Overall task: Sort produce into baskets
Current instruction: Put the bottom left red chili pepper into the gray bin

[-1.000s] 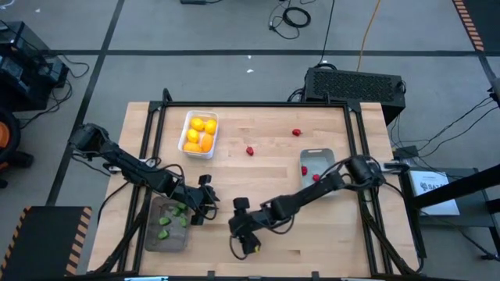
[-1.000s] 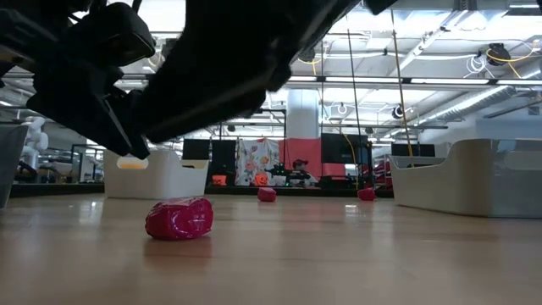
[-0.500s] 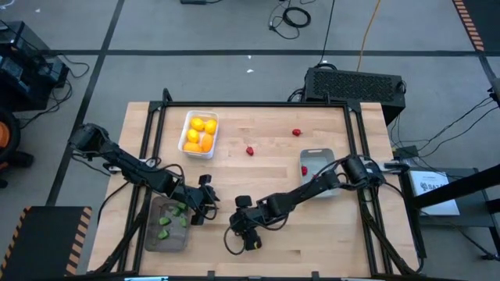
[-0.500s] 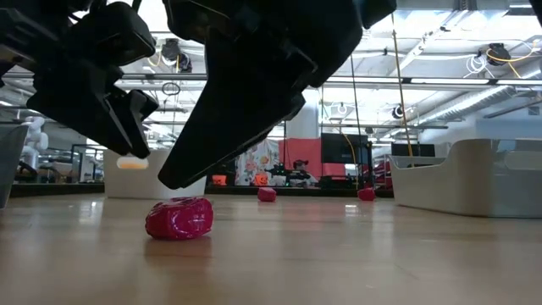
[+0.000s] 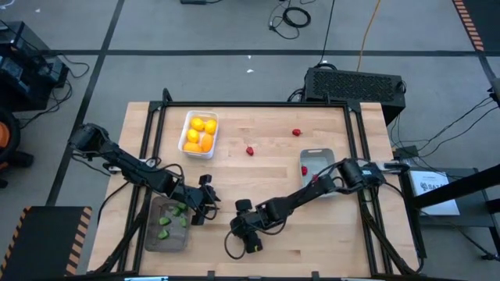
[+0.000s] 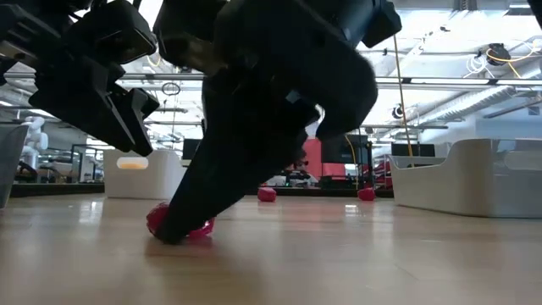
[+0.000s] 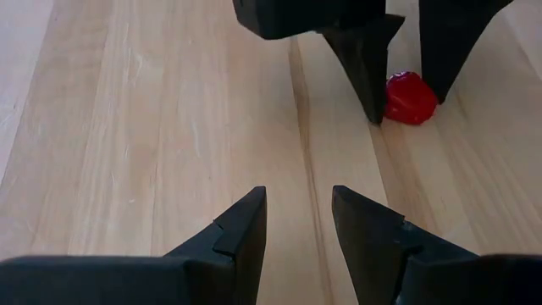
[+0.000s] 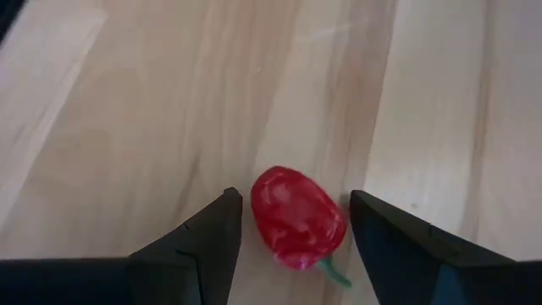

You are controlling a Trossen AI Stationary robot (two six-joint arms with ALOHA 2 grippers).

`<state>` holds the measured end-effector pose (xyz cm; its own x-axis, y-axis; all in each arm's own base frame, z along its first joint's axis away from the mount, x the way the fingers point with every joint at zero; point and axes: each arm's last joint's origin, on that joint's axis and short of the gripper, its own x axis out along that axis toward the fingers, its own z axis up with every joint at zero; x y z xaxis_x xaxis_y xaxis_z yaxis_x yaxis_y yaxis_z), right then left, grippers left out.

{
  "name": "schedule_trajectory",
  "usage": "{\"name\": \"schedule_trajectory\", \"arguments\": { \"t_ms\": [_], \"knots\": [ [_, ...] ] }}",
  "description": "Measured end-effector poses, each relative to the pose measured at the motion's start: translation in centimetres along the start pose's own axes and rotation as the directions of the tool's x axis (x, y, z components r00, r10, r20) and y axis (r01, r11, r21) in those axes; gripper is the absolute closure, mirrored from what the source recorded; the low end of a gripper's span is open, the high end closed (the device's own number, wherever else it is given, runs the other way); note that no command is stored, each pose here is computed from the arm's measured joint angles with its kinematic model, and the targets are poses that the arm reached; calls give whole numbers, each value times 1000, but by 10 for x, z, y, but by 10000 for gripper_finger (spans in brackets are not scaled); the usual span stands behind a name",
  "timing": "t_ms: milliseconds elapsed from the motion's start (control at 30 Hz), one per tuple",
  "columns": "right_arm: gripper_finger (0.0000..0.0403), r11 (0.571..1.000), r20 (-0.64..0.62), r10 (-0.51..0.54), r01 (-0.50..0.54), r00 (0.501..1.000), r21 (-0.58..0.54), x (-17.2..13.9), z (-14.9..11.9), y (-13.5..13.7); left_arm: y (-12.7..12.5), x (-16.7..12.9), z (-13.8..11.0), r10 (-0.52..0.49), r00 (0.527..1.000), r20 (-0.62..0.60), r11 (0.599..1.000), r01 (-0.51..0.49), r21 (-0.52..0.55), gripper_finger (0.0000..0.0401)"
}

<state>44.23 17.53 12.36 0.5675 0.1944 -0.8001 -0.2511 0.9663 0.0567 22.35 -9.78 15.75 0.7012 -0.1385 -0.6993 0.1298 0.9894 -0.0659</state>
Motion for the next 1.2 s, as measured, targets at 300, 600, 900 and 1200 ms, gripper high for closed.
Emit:
{"name": "schedule_trajectory", "arguments": {
  "t_ms": [300,600,900,1200],
  "knots": [
    [214,998,-33,-31,33,999,52,0,-3,-1,0,0,0,1,1000,-1,1000,-1,4,257],
    [296,997,-155,-43,52,987,56,-21,16,1,0,0,0,1,1000,-1,1000,-1,4,257],
    [310,963,-404,-237,269,883,22,-81,40,-5,0,0,0,0,1000,-1,1000,0,4,257],
    [311,874,-673,-398,480,623,-73,-115,21,-36,0,0,-1,-2,1000,-5,1000,2,6,257]
  ]
}}
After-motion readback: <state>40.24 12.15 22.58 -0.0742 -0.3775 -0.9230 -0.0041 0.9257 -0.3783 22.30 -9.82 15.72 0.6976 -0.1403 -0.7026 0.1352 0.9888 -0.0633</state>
